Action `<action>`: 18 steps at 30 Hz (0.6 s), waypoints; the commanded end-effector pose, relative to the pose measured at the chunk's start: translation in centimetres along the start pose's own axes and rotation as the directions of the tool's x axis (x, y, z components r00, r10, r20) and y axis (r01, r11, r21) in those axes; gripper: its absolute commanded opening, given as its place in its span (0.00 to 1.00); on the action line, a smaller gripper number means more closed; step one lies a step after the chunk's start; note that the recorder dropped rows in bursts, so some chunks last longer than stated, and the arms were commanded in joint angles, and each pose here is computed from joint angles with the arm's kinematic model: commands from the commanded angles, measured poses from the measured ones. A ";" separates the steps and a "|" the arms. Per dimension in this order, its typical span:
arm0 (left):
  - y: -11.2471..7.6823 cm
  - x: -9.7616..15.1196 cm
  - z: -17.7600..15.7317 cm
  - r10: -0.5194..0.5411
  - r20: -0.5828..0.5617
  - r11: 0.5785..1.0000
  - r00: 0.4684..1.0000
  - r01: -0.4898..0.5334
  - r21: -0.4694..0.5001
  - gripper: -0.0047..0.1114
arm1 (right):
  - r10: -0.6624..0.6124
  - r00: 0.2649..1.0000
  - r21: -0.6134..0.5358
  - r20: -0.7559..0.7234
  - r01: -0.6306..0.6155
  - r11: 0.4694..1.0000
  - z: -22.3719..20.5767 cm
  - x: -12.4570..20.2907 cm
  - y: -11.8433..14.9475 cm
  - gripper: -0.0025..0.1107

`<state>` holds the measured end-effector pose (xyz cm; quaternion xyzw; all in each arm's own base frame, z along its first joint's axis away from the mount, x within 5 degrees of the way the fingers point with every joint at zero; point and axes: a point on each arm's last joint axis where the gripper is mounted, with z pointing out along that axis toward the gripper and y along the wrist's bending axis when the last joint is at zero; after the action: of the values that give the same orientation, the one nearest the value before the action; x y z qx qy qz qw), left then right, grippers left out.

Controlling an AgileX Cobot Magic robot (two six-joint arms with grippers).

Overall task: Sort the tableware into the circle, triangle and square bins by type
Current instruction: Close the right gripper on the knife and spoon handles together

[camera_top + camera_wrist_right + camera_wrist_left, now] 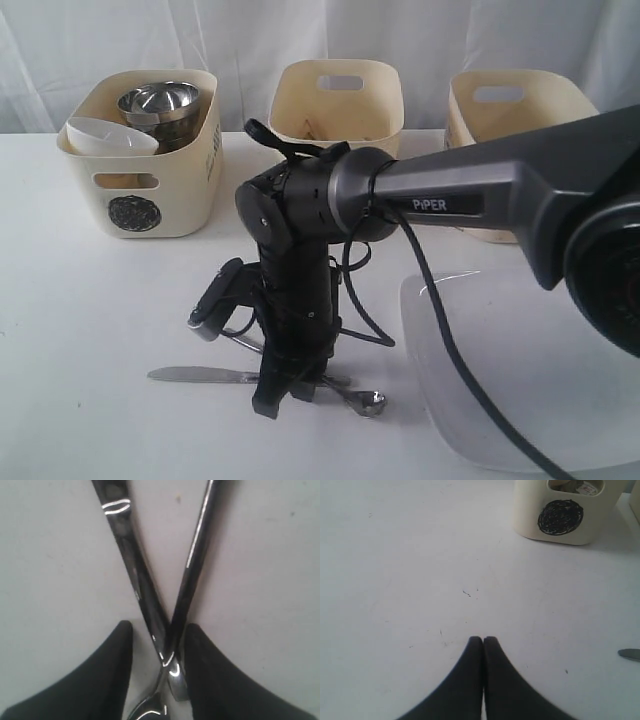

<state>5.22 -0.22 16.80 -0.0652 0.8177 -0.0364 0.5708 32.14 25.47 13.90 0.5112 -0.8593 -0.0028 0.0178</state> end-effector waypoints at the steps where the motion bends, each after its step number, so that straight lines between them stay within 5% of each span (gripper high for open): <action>1: 0.0 0.1 0.0 -0.006 -0.002 1.000 1.000 0.006 0.005 0.04 | -0.010 1.000 -0.014 -0.025 0.010 1.000 1.1 0.0 0.0 0.29; 5: 0.0 0.1 0.0 -0.006 -0.002 1.000 1.000 0.006 0.005 0.04 | -0.008 1.000 -0.012 -0.021 0.008 1.000 0.8 0.0 0.1 0.04; 18: 0.0 0.1 0.0 -0.006 -0.002 1.000 1.000 0.006 0.005 0.04 | -0.013 0.997 0.045 0.077 0.009 0.999 -3.5 0.4 0.1 0.02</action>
<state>5.22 -0.22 16.78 -0.0642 0.8182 -0.0359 0.5701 32.02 25.35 16.51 0.5117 -0.8590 -0.0061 -0.0149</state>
